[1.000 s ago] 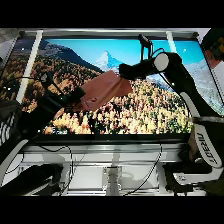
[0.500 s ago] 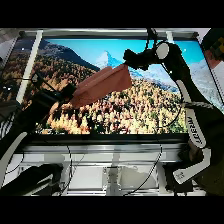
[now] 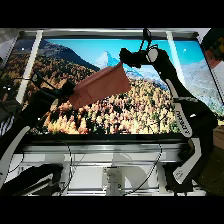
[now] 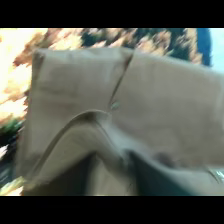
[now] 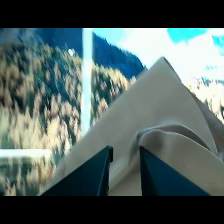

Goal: Fold the clothes and pants, and hang the long-sleeved shirts on hangers.

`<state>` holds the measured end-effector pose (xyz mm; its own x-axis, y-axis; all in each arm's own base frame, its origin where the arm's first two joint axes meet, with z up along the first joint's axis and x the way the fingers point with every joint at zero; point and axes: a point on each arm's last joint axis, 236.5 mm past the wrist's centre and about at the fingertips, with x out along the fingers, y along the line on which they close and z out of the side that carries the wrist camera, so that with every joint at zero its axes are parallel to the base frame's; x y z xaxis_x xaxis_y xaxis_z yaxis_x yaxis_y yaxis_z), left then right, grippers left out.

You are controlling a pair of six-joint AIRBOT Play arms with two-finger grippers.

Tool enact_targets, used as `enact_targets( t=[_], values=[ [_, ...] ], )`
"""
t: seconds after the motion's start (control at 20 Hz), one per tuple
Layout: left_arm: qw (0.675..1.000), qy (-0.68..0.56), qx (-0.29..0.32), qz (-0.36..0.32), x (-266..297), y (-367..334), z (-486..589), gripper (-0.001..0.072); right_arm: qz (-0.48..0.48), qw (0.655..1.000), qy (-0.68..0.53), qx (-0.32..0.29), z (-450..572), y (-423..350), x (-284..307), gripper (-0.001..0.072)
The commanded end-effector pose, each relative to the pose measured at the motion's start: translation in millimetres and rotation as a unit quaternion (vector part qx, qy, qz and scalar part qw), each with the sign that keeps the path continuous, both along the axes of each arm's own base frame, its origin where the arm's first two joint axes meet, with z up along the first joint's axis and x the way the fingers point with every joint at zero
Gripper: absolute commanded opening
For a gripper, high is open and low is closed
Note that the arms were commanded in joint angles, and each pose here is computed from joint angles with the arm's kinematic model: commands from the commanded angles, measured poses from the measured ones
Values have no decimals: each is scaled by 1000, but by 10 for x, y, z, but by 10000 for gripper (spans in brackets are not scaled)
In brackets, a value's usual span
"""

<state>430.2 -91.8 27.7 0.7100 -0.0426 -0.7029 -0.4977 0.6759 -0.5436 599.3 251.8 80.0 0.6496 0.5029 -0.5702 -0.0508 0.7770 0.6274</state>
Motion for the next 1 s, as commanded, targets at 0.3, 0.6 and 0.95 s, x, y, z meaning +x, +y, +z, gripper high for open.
enact_targets(
  t=[0.3,0.6,0.95],
  values=[
    [989,-24,-112,95,319,252,-107,546,5,997,-76,-8,174,-4,347,537],
    [992,-109,-45,34,253,419,640,125,-16,997,-46,-60,196,-777,346,21],
    [953,-286,85,-60,-328,498,2145,57,85,992,41,84,187,-1039,-47,10]
  ],
)
